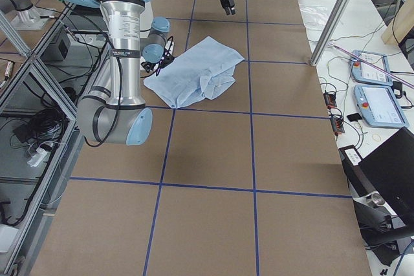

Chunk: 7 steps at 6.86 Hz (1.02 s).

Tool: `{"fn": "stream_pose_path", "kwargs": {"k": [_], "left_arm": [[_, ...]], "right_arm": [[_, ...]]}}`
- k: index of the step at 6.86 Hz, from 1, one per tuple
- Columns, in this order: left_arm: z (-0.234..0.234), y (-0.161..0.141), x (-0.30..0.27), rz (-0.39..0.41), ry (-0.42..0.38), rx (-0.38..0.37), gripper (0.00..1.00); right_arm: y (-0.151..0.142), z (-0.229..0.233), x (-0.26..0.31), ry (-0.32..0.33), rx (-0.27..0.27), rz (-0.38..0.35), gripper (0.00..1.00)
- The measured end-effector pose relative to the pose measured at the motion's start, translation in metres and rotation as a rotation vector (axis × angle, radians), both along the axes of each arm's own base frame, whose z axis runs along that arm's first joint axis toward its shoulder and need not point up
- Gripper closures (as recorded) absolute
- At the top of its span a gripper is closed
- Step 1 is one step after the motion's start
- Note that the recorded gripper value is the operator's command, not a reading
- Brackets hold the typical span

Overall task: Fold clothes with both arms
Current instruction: 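Fold the shirt side with the right gripper while the left grasps the other side, then hold the shirt edges with both grippers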

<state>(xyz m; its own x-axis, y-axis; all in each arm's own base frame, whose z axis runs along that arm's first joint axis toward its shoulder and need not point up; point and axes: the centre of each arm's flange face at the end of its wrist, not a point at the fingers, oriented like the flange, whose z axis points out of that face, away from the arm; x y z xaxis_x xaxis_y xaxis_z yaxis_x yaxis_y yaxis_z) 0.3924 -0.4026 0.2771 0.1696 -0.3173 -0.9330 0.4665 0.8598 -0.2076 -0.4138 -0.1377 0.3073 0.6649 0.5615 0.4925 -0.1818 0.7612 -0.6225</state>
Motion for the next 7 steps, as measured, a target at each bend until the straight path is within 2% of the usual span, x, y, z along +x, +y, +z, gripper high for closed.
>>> {"fn": "stream_pose_path", "kwargs": {"k": [2,3,4,5,7], "left_arm": [[0.008,0.044,0.040,0.071,-0.030,-0.123,0.00],[0.008,0.056,0.056,0.091,-0.051,-0.161,0.01],[0.011,0.063,0.070,0.107,-0.068,-0.179,0.01],[0.014,0.069,0.084,0.124,-0.083,-0.188,0.01],[0.018,0.077,0.095,0.141,-0.109,-0.201,0.15]], "right_arm": [[-0.087,-0.020,0.039,-0.054,-0.017,0.189,0.00],[-0.132,-0.034,0.059,-0.091,0.006,0.285,0.00],[-0.164,-0.039,0.070,-0.110,0.053,0.333,0.00],[-0.187,-0.034,0.076,-0.106,0.104,0.348,0.00],[-0.214,-0.012,0.073,-0.070,0.151,0.342,0.00]]}}
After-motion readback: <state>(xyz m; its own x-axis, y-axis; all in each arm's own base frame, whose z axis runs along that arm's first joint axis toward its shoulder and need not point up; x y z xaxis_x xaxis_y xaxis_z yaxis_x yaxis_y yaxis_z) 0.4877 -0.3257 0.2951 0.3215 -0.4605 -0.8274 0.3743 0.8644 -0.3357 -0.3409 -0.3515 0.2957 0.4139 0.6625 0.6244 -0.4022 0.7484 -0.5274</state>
